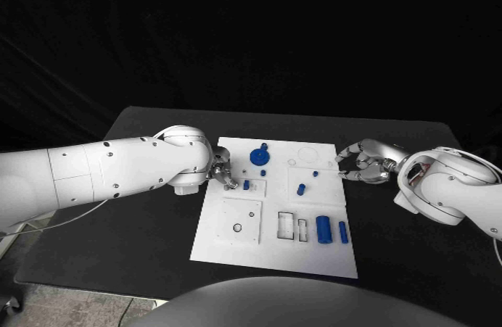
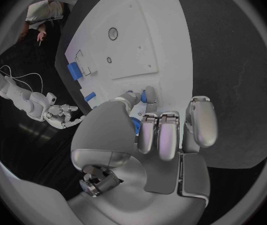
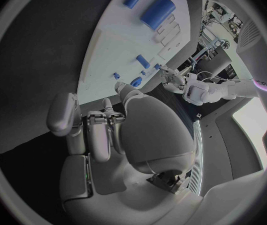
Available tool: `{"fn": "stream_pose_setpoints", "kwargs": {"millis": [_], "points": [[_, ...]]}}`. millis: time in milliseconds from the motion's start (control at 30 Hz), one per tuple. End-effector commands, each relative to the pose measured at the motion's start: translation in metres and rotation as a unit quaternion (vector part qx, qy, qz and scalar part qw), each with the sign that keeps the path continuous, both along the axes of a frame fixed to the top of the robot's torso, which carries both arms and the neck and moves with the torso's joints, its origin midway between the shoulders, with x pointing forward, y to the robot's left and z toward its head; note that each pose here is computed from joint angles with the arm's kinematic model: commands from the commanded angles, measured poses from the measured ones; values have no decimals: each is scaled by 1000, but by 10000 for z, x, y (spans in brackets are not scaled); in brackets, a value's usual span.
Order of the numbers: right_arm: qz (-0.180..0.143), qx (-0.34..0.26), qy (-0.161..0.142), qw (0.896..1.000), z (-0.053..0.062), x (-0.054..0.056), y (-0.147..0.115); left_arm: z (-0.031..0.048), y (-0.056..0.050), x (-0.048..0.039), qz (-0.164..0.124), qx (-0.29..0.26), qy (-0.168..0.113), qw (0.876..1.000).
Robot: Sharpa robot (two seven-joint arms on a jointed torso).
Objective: Assemble the parts on the task board
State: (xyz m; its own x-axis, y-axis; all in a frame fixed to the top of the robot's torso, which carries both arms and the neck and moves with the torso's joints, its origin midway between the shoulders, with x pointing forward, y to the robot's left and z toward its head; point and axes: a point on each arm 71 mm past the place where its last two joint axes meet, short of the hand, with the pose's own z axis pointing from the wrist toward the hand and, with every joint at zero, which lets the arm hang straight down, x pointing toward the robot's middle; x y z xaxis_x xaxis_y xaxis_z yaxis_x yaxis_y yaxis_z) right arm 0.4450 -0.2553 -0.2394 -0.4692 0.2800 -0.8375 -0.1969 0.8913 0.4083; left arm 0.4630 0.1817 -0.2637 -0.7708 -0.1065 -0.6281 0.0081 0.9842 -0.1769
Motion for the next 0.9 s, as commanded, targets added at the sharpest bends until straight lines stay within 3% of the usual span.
{"fn": "stream_pose_setpoints", "kwargs": {"millis": [33,300,600,900], "points": [[3,-3,4,1000,-8,-7,6,15,3,-6,7,-12,0,1000],[2,-4,4,1000,-11,0,13,80,51,-6,14,-24,14,1000],[1,-3,1,1000,-11,10,20,94,62,6,5,-21,49,999],[-2,-4,0,1000,-14,12,2,113,79,105,-2,-13,99,995]]}}
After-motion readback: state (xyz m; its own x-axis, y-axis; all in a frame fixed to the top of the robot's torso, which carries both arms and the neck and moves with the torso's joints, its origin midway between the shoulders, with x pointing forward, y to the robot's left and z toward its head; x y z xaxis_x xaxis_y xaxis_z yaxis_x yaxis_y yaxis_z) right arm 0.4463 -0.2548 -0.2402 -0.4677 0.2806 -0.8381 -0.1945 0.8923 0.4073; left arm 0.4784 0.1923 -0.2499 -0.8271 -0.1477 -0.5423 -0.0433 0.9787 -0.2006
